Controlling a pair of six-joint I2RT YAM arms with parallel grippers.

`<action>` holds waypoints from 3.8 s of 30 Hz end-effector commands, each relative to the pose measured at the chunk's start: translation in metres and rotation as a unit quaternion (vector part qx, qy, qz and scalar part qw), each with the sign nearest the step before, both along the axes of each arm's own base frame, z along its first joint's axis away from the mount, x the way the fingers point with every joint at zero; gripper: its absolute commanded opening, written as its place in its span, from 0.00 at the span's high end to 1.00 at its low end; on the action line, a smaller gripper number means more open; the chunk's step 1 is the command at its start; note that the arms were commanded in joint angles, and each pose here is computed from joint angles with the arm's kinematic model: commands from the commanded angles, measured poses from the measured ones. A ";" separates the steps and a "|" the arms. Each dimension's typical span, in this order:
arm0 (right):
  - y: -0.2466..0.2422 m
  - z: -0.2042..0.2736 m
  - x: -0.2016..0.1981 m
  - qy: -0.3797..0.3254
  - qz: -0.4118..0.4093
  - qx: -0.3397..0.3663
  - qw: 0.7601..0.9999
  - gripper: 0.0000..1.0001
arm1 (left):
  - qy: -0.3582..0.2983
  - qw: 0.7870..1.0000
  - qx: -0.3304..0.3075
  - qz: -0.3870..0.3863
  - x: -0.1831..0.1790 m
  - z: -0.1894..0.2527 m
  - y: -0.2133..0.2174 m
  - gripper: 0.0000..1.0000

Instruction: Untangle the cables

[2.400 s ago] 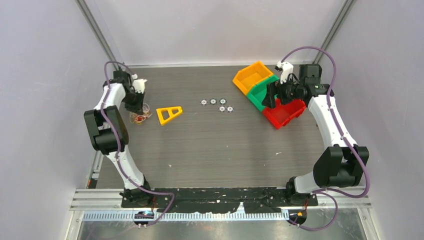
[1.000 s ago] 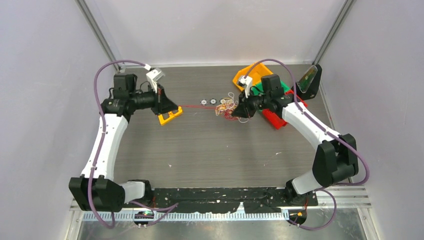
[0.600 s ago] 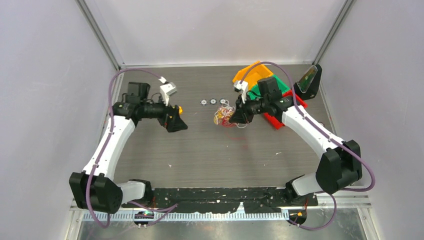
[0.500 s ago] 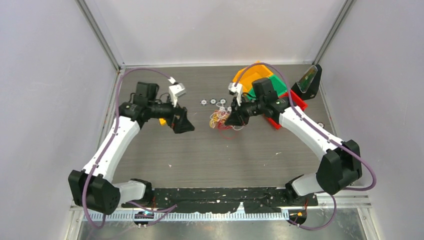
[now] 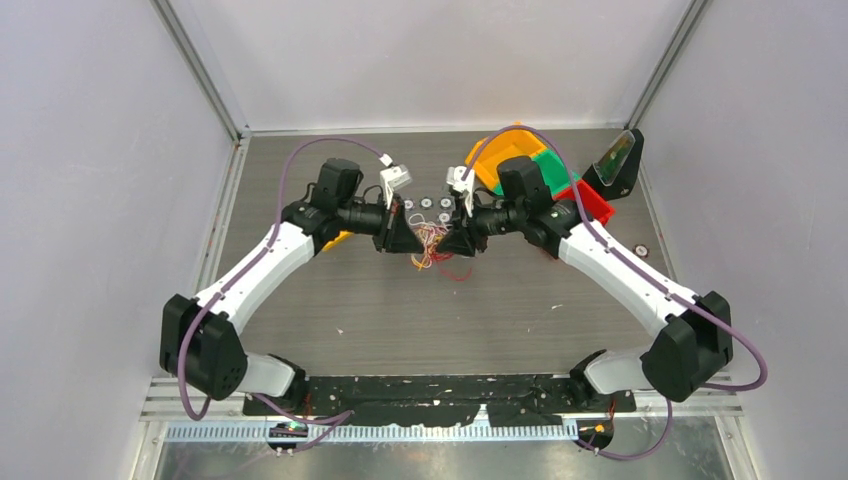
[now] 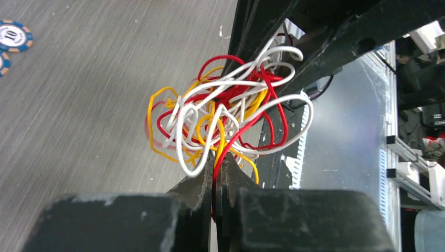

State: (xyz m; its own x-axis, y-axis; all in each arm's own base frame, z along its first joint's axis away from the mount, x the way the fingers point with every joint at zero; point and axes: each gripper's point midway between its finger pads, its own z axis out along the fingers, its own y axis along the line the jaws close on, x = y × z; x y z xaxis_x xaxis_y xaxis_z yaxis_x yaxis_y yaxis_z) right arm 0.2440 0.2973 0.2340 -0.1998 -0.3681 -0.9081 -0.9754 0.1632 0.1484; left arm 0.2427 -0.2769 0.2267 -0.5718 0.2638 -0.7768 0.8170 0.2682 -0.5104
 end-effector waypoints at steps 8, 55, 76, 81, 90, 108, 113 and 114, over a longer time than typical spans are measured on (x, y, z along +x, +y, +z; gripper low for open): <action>-0.077 -0.015 0.040 -0.041 -0.113 -0.060 0.991 0.85 | -0.001 0.998 -0.024 0.058 0.002 0.022 0.061 1.00; -0.215 -0.004 0.052 -0.029 -0.197 -0.133 0.971 0.94 | 0.064 0.889 0.360 0.276 -0.016 -0.136 0.376 1.00; -0.061 0.030 0.032 -0.020 -0.062 0.010 0.998 0.92 | -0.087 0.980 0.107 0.141 0.008 -0.012 0.176 0.15; -0.034 0.040 0.019 -0.027 -0.023 0.033 0.999 0.89 | -0.170 0.981 0.038 0.088 0.014 0.049 0.104 0.14; 0.003 0.050 0.012 0.007 -0.007 0.045 0.999 0.90 | -0.203 0.979 0.013 -0.008 -0.004 0.073 0.000 0.12; -0.101 0.008 0.040 -0.010 -0.126 -0.055 0.990 0.95 | -0.126 0.989 0.070 0.017 -0.010 0.026 0.087 1.00; -0.137 0.011 0.056 -0.016 -0.177 -0.067 0.982 0.95 | -0.123 0.983 0.120 0.058 -0.005 0.007 0.137 1.00; -0.145 0.014 0.060 -0.018 -0.190 -0.066 0.979 0.95 | -0.122 0.982 0.130 0.063 -0.006 0.003 0.146 1.00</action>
State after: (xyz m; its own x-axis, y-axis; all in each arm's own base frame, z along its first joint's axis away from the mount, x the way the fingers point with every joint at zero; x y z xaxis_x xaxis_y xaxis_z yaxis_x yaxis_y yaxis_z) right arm 0.2976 0.1908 0.2537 -0.2820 -0.3455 -0.8950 -0.8973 0.4253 0.1186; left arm 0.2585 -0.1678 0.2488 -0.3725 0.3390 -0.8639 0.8789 0.4278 -0.2110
